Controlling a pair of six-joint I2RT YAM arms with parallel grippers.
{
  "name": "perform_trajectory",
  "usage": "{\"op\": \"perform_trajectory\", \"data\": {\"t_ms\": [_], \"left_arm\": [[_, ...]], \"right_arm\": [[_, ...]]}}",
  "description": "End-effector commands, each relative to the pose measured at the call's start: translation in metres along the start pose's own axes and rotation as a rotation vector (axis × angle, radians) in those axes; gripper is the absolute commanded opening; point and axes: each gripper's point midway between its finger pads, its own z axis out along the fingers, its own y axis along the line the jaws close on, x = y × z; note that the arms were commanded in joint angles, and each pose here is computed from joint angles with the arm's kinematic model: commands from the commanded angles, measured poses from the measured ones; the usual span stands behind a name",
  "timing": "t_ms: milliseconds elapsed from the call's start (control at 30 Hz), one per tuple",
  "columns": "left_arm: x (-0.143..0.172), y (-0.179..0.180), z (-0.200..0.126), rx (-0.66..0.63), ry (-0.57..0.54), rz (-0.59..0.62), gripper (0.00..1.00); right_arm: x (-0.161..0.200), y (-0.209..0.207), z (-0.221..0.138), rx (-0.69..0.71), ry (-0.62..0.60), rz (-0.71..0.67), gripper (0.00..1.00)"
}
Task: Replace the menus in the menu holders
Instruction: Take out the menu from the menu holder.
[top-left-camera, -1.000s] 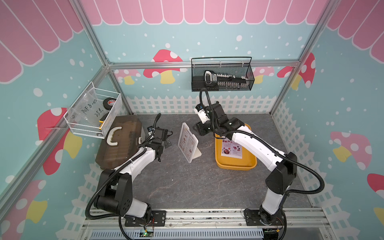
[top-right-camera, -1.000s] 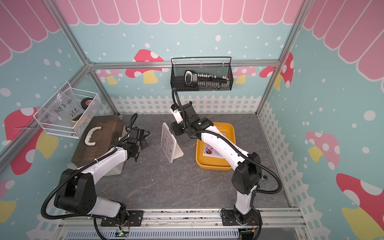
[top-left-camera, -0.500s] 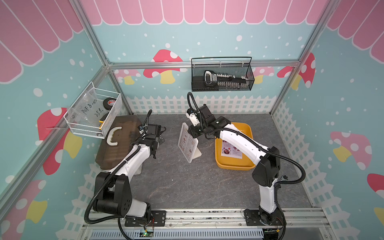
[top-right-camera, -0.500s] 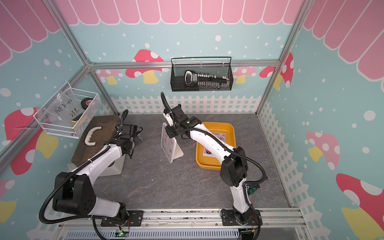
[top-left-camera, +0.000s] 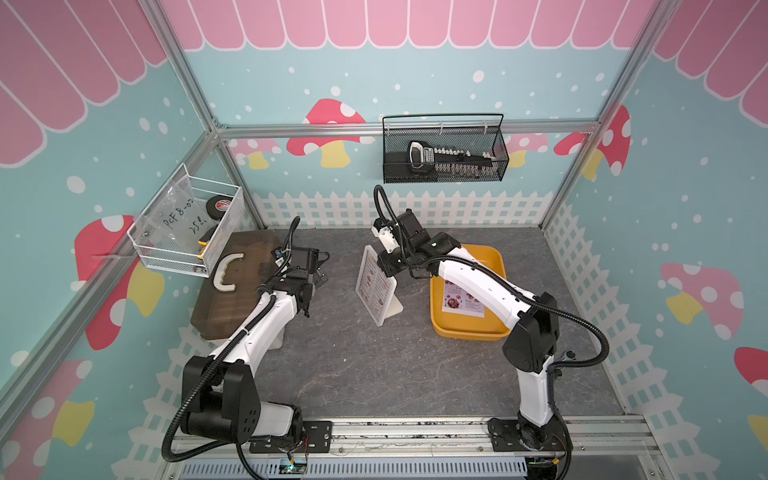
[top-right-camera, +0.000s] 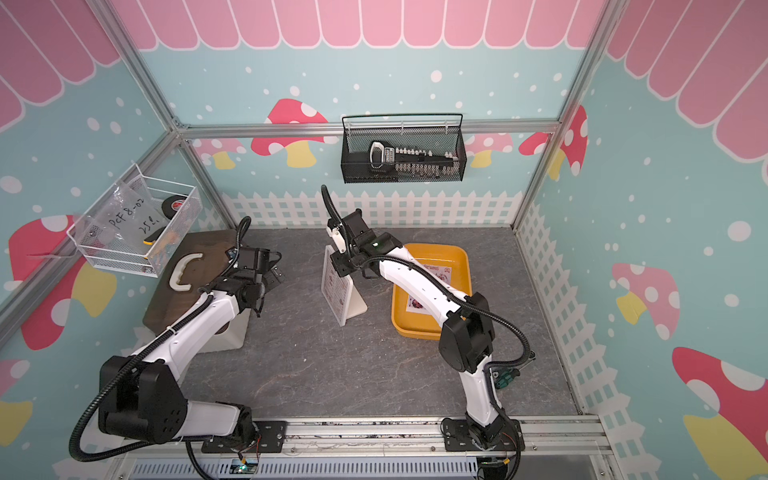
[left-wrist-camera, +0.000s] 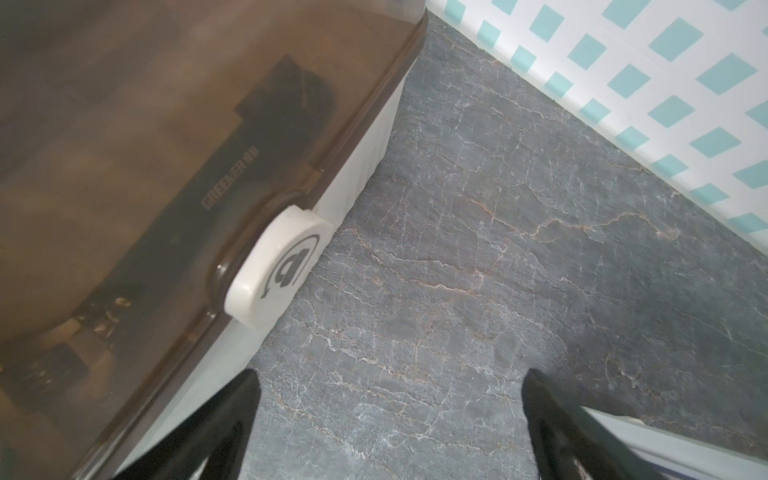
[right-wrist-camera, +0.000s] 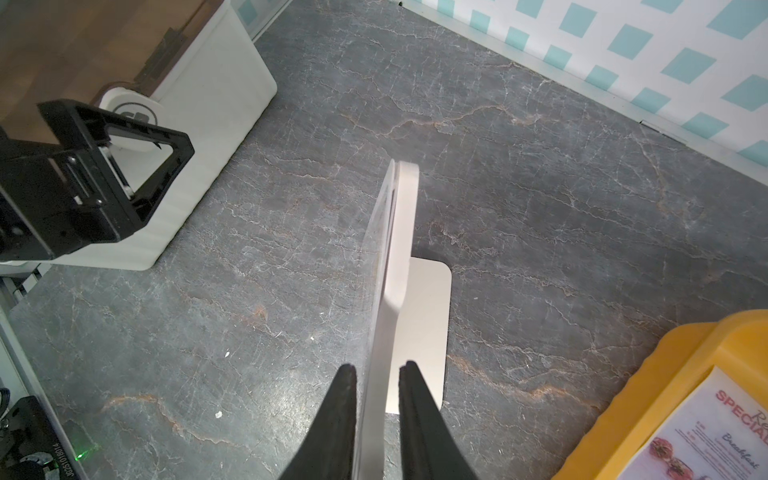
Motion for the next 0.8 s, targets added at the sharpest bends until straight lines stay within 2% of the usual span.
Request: {"op": "perform_trajectory", "data": {"t_ms": [0, 433, 767], "left_arm": [[-0.016, -0.002, -0.013, 0.013, -0.036, -0.030, 0.99], [-0.026, -0.002, -0.022, 0.021, -0.067, -0.029, 0.99], [-0.031, -0.001, -0.026, 0.021, -0.082, -0.023, 0.99]], "right_arm": [[-0.002, 0.008, 0.003, -0.020, 0.003, -0.007, 0.20], [-0.002, 0.011, 0.010, -0.038, 0.018, -0.004, 0.19], [-0.015, 0.014, -0.003, -0.046, -0.024, 0.001, 0.09]]}}
